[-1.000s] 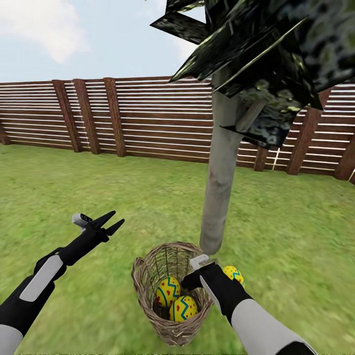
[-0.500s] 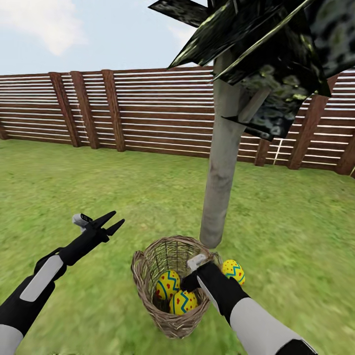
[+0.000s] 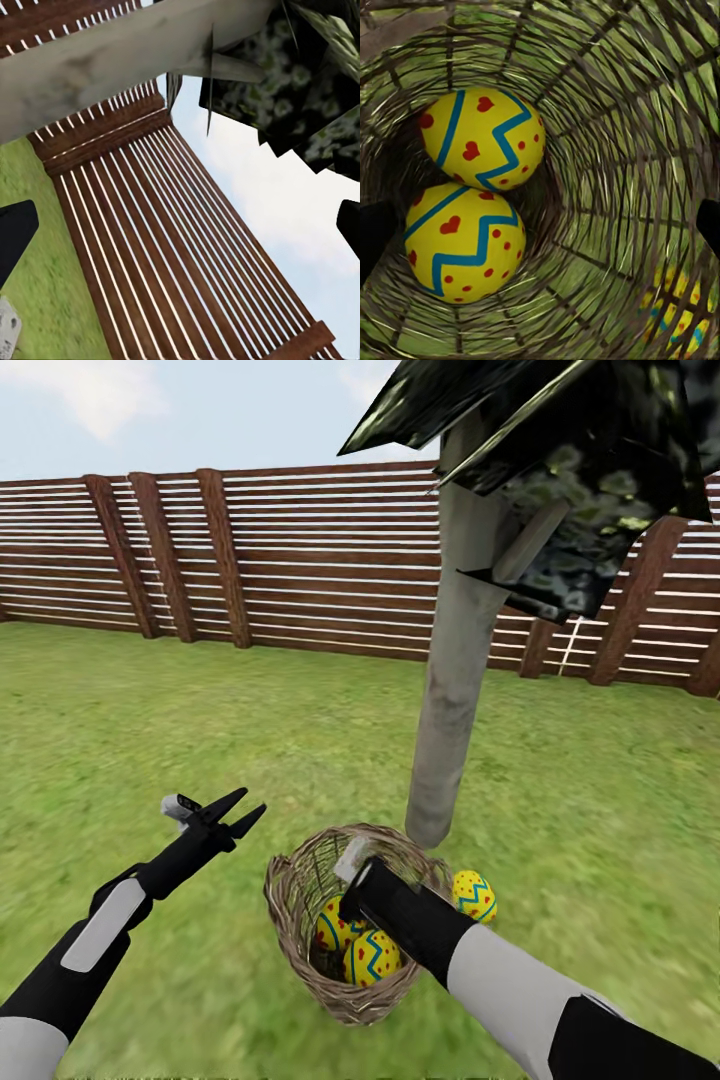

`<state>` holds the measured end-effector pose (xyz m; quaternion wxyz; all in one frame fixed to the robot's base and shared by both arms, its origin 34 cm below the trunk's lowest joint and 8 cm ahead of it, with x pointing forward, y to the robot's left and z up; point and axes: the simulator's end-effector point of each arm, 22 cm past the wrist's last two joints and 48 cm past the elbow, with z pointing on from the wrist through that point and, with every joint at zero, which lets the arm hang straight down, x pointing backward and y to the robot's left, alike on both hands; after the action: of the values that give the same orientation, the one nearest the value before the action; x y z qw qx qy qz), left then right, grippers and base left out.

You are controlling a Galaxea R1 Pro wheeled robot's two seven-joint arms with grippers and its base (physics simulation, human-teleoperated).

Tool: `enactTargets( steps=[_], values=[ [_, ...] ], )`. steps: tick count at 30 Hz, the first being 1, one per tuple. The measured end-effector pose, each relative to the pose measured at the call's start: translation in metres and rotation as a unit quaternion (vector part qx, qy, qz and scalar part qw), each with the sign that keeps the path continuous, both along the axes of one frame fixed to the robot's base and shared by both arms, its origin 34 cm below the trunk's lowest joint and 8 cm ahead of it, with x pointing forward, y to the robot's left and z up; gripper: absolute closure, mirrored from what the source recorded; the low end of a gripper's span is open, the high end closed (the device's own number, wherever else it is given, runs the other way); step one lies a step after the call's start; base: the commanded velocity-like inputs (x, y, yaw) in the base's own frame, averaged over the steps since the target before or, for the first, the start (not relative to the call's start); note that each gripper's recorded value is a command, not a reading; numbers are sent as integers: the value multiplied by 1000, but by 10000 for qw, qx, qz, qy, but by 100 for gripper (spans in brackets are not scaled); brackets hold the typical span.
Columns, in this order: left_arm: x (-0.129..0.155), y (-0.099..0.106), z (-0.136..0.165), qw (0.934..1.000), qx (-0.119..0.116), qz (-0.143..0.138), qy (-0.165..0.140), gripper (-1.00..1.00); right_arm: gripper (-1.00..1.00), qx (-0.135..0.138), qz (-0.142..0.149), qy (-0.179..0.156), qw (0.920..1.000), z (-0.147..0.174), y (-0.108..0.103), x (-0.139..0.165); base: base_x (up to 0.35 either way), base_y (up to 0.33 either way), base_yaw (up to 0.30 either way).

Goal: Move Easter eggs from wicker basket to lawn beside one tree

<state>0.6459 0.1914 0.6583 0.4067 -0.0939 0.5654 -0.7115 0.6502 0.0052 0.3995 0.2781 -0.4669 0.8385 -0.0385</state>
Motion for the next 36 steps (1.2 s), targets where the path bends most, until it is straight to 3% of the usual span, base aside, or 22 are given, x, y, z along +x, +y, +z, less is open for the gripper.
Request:
enactTargets(
  steps=[5, 8, 23, 32, 36],
  values=[
    [3, -1, -12, 9999, -8, -8, 104, -100, -100, 146, 597, 642, 9960, -22, 24, -36, 0, 0, 0],
    [4, -1, -19, 9999, -15, -11, 164, -100, -100, 169, 772, 855, 9932, -31, 29, -47, 0, 0, 0],
    [12, -1, -57, 9989, -7, -5, 479, -100, -100, 131, 847, 1140, 9898, -66, 26, -56, 0, 0, 0],
    [15, -1, -79, 9978, -7, -7, 659, -100, -100, 127, 805, 1197, 9895, -76, 22, -45, 0, 0, 0],
    [16, -1, -88, 9973, -7, -8, 736, -100, -100, 185, 875, 1342, 9869, -83, 6, -37, 0, 0, 0]
  ],
)
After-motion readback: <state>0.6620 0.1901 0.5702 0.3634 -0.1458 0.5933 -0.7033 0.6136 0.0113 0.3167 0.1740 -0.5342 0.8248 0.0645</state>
